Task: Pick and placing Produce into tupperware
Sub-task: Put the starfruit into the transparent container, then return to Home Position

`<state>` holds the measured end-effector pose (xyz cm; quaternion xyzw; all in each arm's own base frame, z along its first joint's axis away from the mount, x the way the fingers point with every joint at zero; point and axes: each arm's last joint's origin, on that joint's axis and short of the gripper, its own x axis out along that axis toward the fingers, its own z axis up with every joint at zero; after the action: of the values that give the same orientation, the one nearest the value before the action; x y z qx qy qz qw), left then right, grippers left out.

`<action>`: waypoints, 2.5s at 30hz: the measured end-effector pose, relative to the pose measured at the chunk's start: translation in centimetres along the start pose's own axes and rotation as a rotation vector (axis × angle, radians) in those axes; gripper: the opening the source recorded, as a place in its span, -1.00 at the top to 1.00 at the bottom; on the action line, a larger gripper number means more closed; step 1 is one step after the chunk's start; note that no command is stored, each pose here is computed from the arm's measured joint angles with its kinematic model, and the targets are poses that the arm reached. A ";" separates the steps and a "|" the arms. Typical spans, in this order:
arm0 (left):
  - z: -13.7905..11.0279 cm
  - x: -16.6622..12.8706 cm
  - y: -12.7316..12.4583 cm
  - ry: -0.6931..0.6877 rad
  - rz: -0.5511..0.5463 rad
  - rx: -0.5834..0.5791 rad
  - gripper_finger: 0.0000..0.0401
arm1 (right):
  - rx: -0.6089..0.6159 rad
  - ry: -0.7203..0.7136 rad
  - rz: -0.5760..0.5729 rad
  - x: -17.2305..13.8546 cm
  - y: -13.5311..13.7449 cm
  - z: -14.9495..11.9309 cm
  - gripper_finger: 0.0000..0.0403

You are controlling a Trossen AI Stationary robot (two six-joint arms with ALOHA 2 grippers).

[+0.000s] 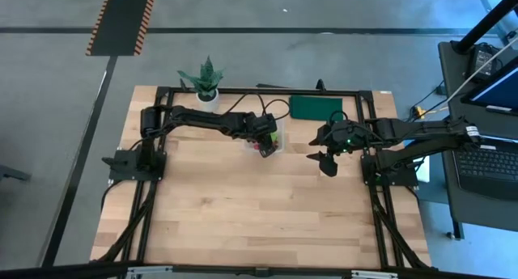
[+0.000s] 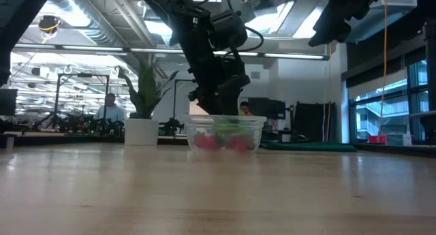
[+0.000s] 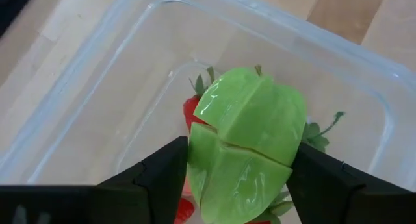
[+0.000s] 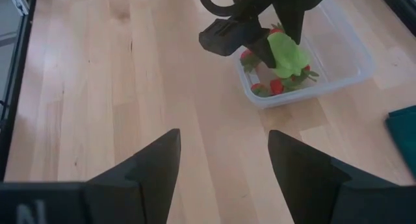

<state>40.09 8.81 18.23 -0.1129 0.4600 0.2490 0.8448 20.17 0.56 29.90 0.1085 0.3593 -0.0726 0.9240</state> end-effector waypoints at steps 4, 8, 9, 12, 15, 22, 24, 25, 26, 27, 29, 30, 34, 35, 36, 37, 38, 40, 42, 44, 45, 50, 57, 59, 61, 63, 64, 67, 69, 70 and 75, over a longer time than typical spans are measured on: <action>0.0 0.0 -0.1 0.008 -0.019 0.011 -0.29 | 0.001 0.000 0.000 0.0 0.0 0.0 -0.16; -0.1 0.0 -0.1 0.010 -0.022 0.020 -0.46 | 0.001 0.000 0.000 0.0 0.0 0.0 -0.16; -0.1 -0.1 0.0 0.016 -0.028 0.020 -0.49 | 0.001 0.000 0.000 0.0 0.0 0.0 -0.16; 0.3 -1.5 0.1 -0.002 -0.041 0.001 -0.54 | 0.002 -0.001 0.000 0.0 0.0 0.0 -0.16; 1.4 -5.0 0.2 -0.100 -0.060 0.031 -0.54 | 0.003 -0.038 0.004 -0.3 0.0 0.3 -0.16; 2.7 -19.1 2.2 -0.476 -0.088 0.123 -0.52 | -0.108 -0.360 -0.122 -4.8 -0.6 1.4 -0.16; 2.1 -23.0 2.8 -0.581 -0.112 0.140 -0.52 | -0.159 -0.448 -0.120 -6.4 -0.7 1.5 -0.16; 1.6 -24.8 3.0 -0.637 -0.129 0.154 -0.52 | -0.176 -0.489 -0.118 -7.3 -0.8 1.5 -0.16; 0.9 -26.4 3.3 -0.688 -0.144 0.167 -0.52 | -0.189 -0.514 -0.118 -8.0 -0.9 1.3 -0.16; 0.2 -27.7 3.5 -0.737 -0.157 0.183 -0.52 | -0.188 -0.539 -0.117 -8.7 -1.1 1.1 -0.16; -1.7 -29.5 4.1 -0.805 -0.165 0.197 -0.52 | -0.182 -0.576 -0.118 -9.4 -1.4 0.3 -0.16; -2.7 -29.9 4.5 -0.827 -0.163 0.195 -0.52 | -0.178 -0.583 -0.120 -9.5 -1.6 -0.3 -0.16; -7.4 -30.2 5.9 -0.890 -0.196 0.186 -0.52 | -0.103 -0.657 -0.093 -9.1 -2.4 -2.8 -0.16; -8.5 -29.9 6.2 -0.908 -0.210 0.182 -0.52 | -0.092 -0.685 -0.086 -8.9 -2.5 -3.3 -0.16; -9.5 -29.4 6.4 -0.913 -0.216 0.181 -0.52 | -0.083 -0.713 -0.079 -8.6 -2.6 -3.8 -0.16; -10.6 -28.8 6.6 -0.919 -0.221 0.178 -0.52 | -0.076 -0.740 -0.073 -8.3 -2.7 -4.3 -0.16; -11.6 -28.2 6.9 -0.931 -0.223 0.173 -0.52 | -0.075 -0.762 -0.070 -8.0 -2.8 -4.7 -0.16; -13.4 -27.1 7.4 -0.967 -0.228 0.159 -0.52 | -0.090 -0.787 -0.074 -7.3 -3.0 -5.5 -0.16; -15.1 -26.1 7.9 -0.982 -0.230 0.148 -0.52 | -0.099 -0.805 -0.076 -6.9 -3.2 -6.2 -0.16; -16.8 -25.2 8.4 -0.980 -0.220 0.121 -0.52 | -0.101 -0.802 -0.077 -6.6 -3.3 -6.9 -0.16; -17.6 -24.8 8.7 -0.985 -0.216 0.110 -0.52 | -0.099 -0.803 -0.077 -6.7 -3.4 -7.2 -0.16; -20.8 -24.0 10.0 -1.065 -0.221 0.066 -0.52 | -0.066 -0.826 -0.136 -8.1 -4.2 -8.8 -0.16; -23.9 -22.0 10.8 -1.140 -0.236 0.031 -0.52 | -0.041 -0.907 -0.131 -10.1 -4.9 -10.7 -0.16; -24.1 -21.2 10.6 -1.115 -0.226 0.036 -0.52 | -0.037 -0.918 -0.129 -10.5 -5.0 -11.1 -0.16; -24.2 -20.7 10.6 -1.099 -0.210 0.016 -0.52 | -0.034 -0.927 -0.127 -10.6 -5.1 -11.1 -0.16; -24.4 -20.1 10.5 -1.091 -0.199 -0.009 -0.52 | -0.040 -0.911 -0.130 -10.4 -5.1 -11.2 -0.16; -24.5 -19.6 10.3 -1.075 -0.200 -0.008 -0.52 | -0.042 -0.904 -0.130 -10.4 -5.0 -11.2 -0.16; -24.5 -19.3 10.2 -1.097 -0.210 -0.026 -0.52 | -0.028 -0.863 -0.127 -10.1 -5.1 -11.5 -0.16; -24.8 -18.3 10.0 -1.086 -0.209 -0.034 -0.52 | -0.021 -0.854 -0.125 -10.0 -5.1 -11.6 -0.16; -25.0 -17.7 9.9 -1.076 -0.208 -0.032 -0.52 | -0.015 -0.850 -0.123 -10.0 -5.1 -11.6 -0.16; -25.4 -16.2 9.6 -1.132 -0.222 -0.062 -0.52 | -0.011 -0.850 -0.122 -10.0 -5.1 -11.6 -0.16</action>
<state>9.38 1.14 18.12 -0.0344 -0.0858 0.1940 0.9766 4.27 -0.90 27.56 0.0424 -0.0474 -0.1633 0.9845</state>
